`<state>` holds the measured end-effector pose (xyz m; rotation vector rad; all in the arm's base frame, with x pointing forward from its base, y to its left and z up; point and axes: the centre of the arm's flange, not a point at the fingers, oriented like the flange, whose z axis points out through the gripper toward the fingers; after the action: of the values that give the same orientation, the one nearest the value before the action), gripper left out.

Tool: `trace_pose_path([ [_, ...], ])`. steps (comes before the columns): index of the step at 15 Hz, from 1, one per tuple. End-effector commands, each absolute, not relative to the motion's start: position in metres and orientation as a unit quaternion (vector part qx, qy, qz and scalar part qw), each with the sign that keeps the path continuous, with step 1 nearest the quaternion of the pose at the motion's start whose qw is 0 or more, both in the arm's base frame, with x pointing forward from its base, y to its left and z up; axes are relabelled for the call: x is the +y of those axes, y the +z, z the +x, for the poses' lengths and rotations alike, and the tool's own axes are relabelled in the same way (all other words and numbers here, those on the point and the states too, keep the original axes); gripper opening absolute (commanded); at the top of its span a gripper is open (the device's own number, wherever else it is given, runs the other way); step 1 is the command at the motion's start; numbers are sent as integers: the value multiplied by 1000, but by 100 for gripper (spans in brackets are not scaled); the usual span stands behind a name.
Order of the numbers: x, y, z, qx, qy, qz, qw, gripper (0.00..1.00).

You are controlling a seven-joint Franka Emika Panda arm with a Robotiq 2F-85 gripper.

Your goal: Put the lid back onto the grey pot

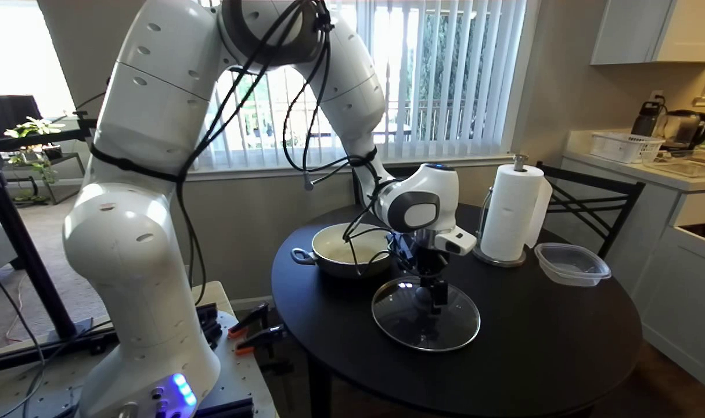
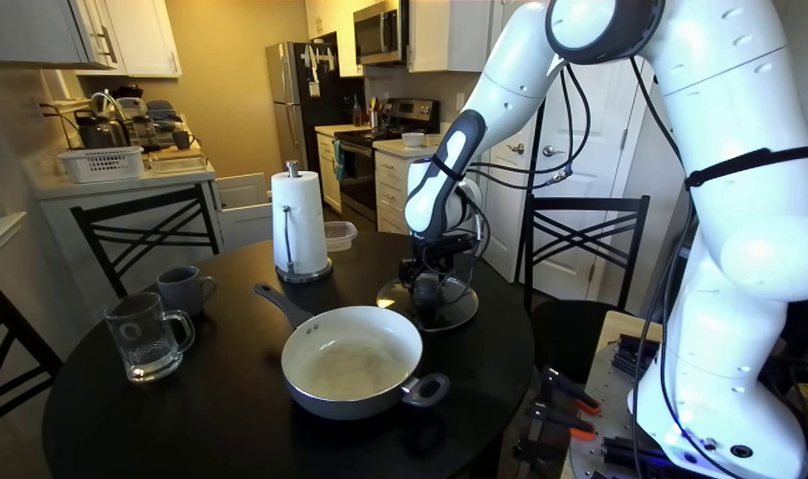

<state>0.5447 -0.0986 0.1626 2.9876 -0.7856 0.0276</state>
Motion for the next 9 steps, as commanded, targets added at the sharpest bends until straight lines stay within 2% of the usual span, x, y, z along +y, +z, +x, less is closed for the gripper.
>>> trace_pose_path([
  [1,-97,165,538,-257,-14,966,26,100],
  [9,-96,168,540,-256,-13,966,23,100],
])
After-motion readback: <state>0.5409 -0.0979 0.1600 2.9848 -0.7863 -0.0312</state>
